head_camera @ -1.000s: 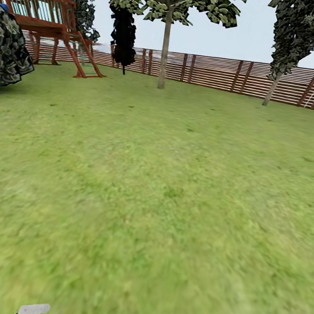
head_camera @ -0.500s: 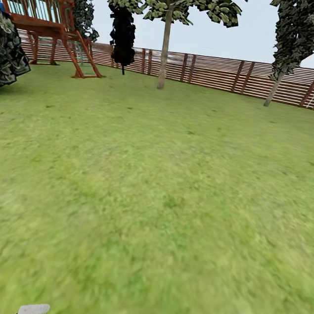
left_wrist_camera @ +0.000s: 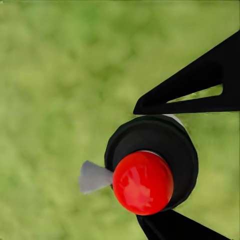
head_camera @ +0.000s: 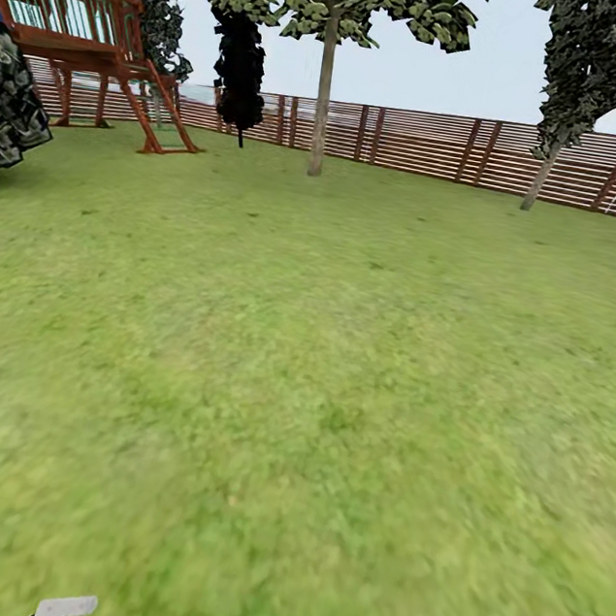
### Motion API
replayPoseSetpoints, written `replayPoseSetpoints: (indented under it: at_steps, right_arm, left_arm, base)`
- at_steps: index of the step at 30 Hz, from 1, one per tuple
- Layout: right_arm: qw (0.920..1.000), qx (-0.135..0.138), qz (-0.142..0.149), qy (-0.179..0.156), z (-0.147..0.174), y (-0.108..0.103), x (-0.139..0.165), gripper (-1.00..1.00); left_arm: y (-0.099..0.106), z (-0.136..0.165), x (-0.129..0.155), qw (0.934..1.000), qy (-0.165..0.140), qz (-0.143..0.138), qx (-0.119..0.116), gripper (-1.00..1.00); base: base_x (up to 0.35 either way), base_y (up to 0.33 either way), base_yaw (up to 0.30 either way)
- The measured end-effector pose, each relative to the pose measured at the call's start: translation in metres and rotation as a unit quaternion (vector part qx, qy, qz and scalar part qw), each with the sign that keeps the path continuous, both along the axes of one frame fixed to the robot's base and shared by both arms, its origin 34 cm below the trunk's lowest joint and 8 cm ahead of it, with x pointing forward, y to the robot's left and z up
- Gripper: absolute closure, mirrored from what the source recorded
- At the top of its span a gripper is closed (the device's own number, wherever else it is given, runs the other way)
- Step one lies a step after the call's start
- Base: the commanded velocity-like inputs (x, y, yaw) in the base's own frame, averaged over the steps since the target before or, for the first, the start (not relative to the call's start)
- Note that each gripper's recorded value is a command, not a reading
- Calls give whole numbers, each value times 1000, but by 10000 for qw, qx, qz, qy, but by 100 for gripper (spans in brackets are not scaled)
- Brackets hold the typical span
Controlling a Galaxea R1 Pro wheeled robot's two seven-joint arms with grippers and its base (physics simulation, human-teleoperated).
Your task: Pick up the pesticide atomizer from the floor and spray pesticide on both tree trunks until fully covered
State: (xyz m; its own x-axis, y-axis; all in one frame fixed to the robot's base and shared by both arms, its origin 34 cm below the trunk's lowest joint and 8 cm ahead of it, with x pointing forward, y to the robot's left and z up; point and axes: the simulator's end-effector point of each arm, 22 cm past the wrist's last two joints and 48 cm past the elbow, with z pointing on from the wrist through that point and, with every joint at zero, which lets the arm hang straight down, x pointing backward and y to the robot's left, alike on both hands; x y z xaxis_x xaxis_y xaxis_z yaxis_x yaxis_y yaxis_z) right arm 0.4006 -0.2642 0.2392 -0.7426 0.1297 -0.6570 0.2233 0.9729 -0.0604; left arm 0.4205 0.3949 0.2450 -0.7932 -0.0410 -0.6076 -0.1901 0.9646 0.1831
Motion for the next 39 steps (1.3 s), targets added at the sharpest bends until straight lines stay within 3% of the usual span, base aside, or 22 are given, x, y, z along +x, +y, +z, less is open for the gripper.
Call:
replayPoseSetpoints:
  at_steps: [39]
  right_arm:
    - [10000, 0, 0, 0, 0, 0, 0, -100]
  left_arm:
    - [0, 0, 0, 10000, 0, 2, 2, 100]
  base:
    - [339, 0, 0]
